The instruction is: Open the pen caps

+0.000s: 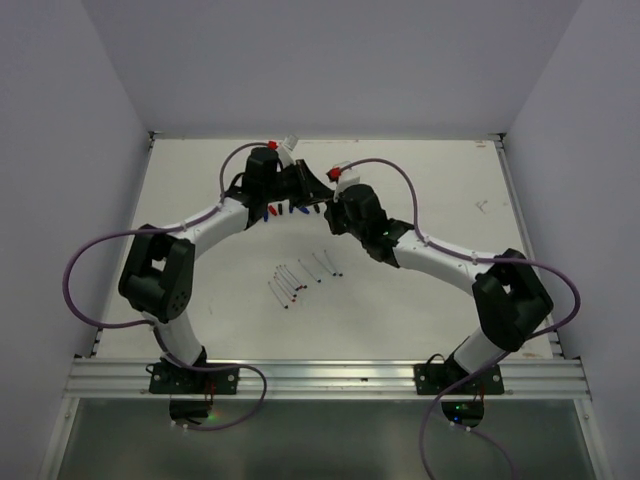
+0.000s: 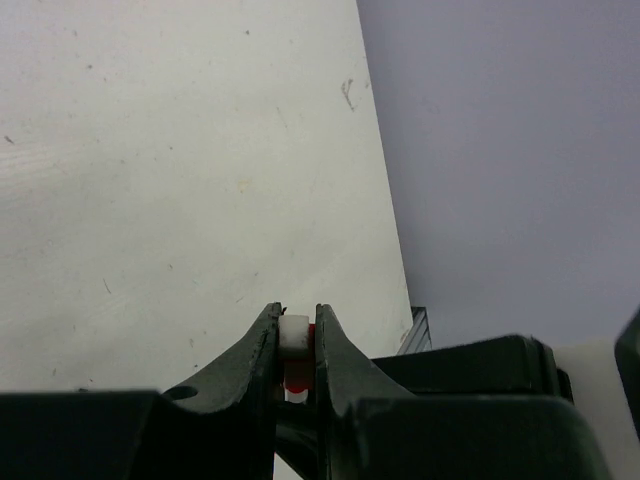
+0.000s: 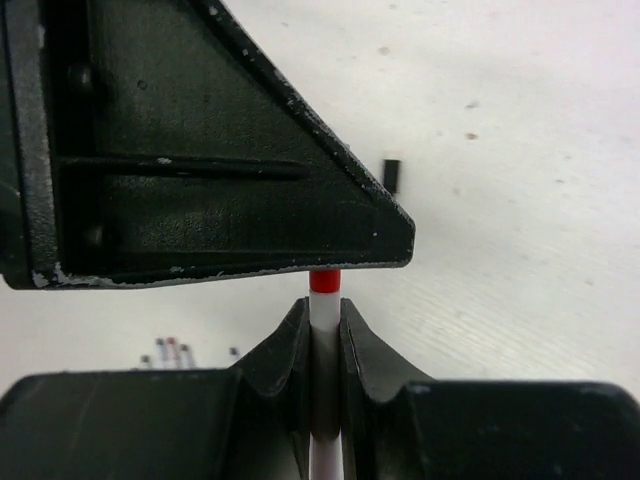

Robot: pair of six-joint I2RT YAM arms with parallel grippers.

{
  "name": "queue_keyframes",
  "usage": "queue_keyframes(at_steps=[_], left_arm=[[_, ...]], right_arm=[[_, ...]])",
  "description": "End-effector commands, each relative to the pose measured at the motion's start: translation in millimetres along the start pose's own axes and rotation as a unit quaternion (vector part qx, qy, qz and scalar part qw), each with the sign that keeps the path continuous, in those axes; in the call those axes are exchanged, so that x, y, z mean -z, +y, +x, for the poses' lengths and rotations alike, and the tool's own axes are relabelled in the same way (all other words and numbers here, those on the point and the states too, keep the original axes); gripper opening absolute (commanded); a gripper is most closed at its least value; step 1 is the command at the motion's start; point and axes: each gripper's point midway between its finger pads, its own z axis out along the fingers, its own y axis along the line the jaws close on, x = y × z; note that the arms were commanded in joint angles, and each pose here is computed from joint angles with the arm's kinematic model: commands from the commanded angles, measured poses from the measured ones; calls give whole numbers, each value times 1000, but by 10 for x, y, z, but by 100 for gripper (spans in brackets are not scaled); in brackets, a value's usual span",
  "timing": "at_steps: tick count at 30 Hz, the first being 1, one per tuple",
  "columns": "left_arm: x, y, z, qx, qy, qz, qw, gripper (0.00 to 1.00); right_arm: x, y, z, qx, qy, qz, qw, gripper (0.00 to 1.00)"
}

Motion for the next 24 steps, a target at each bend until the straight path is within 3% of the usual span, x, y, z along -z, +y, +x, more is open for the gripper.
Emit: queue_keyframes(at_steps=[1,4,8,14,15,16,20,24], left_arm=[[78,330,-389,13,-87,-94,992,0],[44,427,-397,41,-96,-107,989,0],[0,476,-423,54,-104,-105,988,0],[-26,346,-368,40,-90,-45,994,0],[-4,360,-364,41,-88,-42,994,0],[15,331,-355,36,-83,-32,995,0],[128,363,-426,29,-88,-37,995,0],[206,437,-513,35,-99,-35,994,0]], right_arm=[[174,-430,128,127,29,164,978,0],[227,-481,190,167,31,209,963,0],[254,-462,304,170,42,203,963,0],[204,-38,495,55,64,-4,996,0],[176,-92,370,30,39,-19,999,0],[203,51,406,9,49,-84,995,0],[295,192,319,-72,41,-199,977,0],[379,446,240,-93,40,-296,950,0]])
